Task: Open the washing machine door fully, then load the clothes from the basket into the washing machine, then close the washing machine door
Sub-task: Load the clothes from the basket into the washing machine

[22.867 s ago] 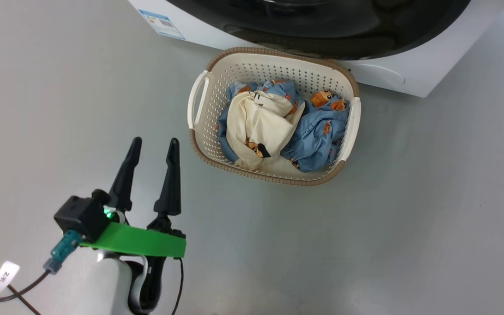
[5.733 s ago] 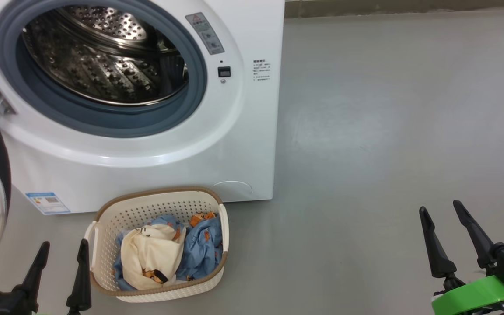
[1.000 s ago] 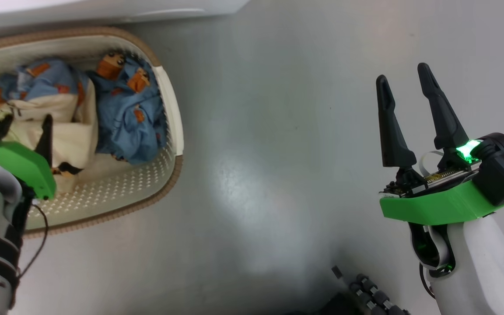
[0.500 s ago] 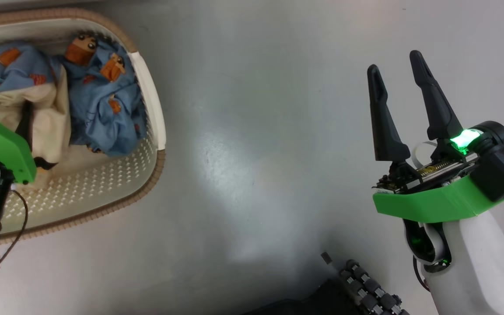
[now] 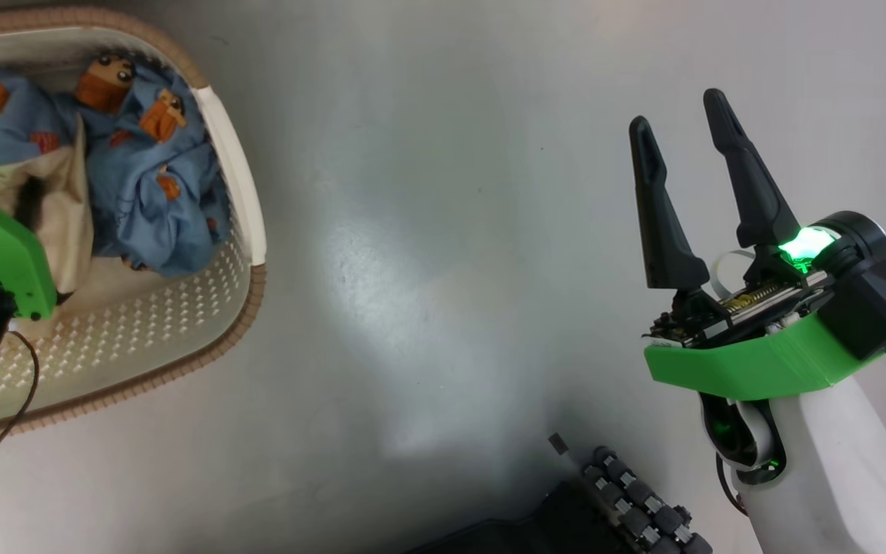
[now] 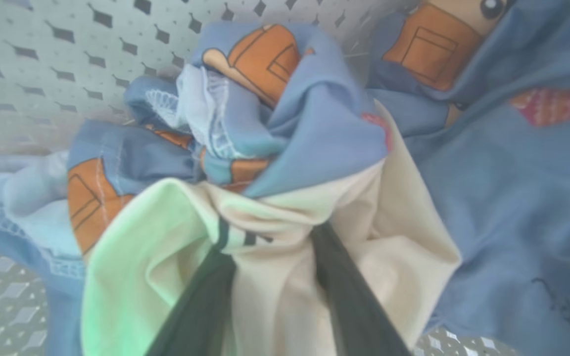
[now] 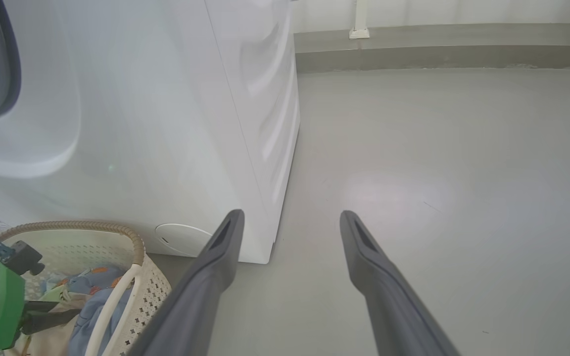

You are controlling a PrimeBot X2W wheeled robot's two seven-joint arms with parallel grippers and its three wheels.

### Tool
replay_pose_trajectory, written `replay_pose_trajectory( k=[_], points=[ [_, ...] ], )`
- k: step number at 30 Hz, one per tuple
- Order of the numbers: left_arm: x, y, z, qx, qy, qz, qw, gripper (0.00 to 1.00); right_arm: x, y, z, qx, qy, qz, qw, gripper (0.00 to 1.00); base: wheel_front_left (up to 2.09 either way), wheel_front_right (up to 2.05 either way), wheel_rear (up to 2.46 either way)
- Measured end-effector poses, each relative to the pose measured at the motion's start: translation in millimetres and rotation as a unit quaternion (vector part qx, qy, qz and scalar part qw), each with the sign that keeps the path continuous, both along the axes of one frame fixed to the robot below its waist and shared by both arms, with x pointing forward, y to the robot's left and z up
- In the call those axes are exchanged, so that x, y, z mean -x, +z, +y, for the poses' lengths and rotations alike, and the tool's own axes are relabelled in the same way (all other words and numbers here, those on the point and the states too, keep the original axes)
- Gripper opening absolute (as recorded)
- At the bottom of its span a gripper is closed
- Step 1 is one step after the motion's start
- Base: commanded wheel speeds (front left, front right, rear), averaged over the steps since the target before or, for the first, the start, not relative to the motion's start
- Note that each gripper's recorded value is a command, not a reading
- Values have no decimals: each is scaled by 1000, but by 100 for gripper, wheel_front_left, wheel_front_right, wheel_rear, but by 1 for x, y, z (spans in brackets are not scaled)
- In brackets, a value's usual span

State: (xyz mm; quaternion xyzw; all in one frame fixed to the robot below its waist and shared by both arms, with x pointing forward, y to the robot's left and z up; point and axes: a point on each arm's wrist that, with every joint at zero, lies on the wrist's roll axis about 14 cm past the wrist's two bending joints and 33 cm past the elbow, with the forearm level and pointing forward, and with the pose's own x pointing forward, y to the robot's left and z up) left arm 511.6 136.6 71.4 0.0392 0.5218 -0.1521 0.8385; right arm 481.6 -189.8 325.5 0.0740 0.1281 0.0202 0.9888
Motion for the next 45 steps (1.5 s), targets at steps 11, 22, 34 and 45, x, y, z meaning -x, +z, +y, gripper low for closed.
replay_pose_trajectory(
  k=[11, 22, 34, 45],
  points=[
    [-12, 10, -14, 24, 1, -11, 1000, 0, -1, 12, -3, 1, -4, -13, 1000, 100, 0, 0, 0],
    [-33, 53, -17, 83, 73, -94, 989, 0, -8, 33, 4, -9, 2, -41, 999, 100, 0, 0, 0],
    [-37, 116, -24, 140, 116, -160, 970, 0, -13, 72, 9, -3, 9, -87, 996, 100, 0, 0, 0],
    [-27, 187, -14, 167, 134, -236, 948, 0, 0, 108, 7, -2, 3, -117, 993, 100, 0, 0, 0]
  ],
)
